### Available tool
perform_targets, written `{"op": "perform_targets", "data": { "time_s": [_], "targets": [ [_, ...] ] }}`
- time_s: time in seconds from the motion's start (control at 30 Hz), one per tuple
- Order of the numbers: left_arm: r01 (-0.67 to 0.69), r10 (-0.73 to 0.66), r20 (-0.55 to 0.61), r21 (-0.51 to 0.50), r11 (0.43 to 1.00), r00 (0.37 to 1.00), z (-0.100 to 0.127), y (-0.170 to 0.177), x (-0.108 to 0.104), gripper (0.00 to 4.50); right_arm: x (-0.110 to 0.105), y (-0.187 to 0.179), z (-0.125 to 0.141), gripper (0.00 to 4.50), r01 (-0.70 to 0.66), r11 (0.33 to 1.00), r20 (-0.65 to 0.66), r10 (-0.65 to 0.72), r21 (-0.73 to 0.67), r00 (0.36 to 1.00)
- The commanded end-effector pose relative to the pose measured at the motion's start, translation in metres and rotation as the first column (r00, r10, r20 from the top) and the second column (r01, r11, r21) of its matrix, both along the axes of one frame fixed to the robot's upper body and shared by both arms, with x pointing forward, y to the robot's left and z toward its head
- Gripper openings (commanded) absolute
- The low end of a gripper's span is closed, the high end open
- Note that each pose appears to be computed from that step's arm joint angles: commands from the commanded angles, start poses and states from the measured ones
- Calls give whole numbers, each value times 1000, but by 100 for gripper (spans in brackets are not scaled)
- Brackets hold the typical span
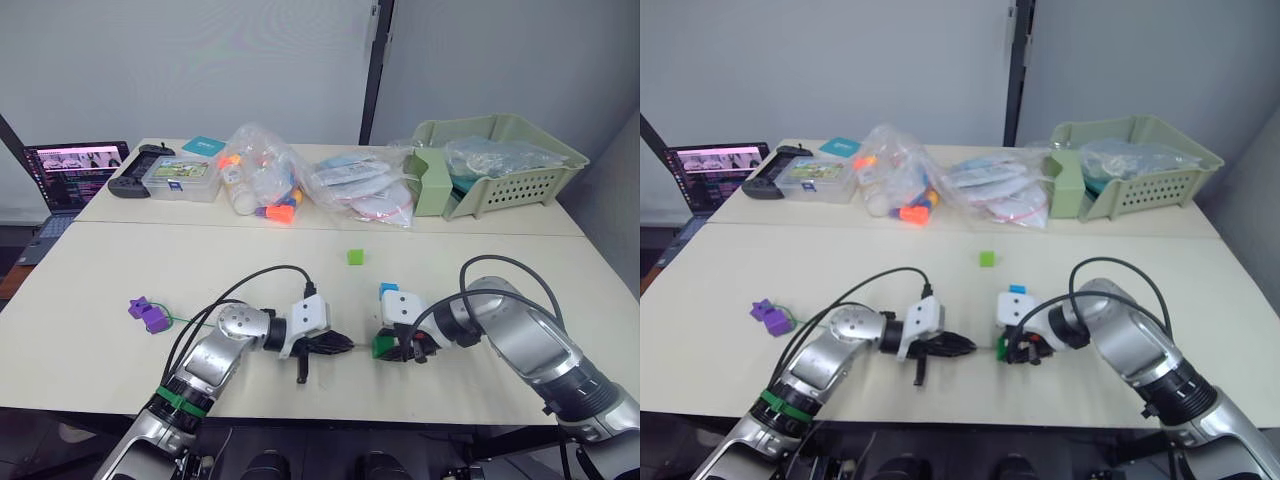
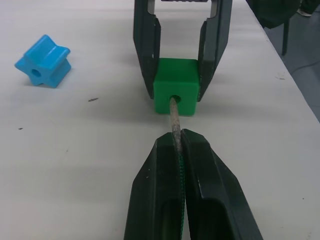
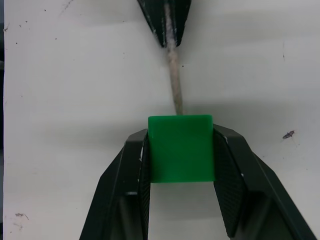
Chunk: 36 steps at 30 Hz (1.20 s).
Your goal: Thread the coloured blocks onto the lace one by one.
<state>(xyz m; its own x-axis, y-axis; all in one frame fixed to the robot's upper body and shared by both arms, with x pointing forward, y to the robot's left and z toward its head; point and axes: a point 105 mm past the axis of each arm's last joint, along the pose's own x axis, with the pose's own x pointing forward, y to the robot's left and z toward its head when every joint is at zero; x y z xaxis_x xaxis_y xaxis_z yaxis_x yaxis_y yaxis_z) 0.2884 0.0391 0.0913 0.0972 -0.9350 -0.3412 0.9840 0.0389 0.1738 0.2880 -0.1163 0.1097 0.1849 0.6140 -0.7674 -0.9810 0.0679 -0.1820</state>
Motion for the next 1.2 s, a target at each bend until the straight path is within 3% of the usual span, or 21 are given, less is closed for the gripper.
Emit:
{"op": "perform_targets", "data": {
  "time_s": [0.03,0.43,0.77,0.8,1.03,1.2],
  "targets": [
    [26,-26,37,1,1000,999,7,-2,-1,0,2,-2,-1,117,18,1000,9,-18,-12,1000],
    [22,-21,45,-35,999,999,6,-16,5,0,3,0,1,117,13,1000,11,-13,-3,1000],
    [50,-47,35,-82,995,998,5,-49,11,0,2,1,4,117,15,1000,13,-15,4,1000],
    [49,-46,29,-88,995,999,6,-49,11,70,2,1,4,117,16,1000,13,-16,4,1000],
    [47,-46,52,-7,999,998,-2,-31,9,287,2,1,3,117,16,1000,10,-16,7,1000],
    [30,-30,63,14,999,998,-2,-19,10,288,4,4,1,117,12,1000,11,-12,9,1000]
  ]
}}
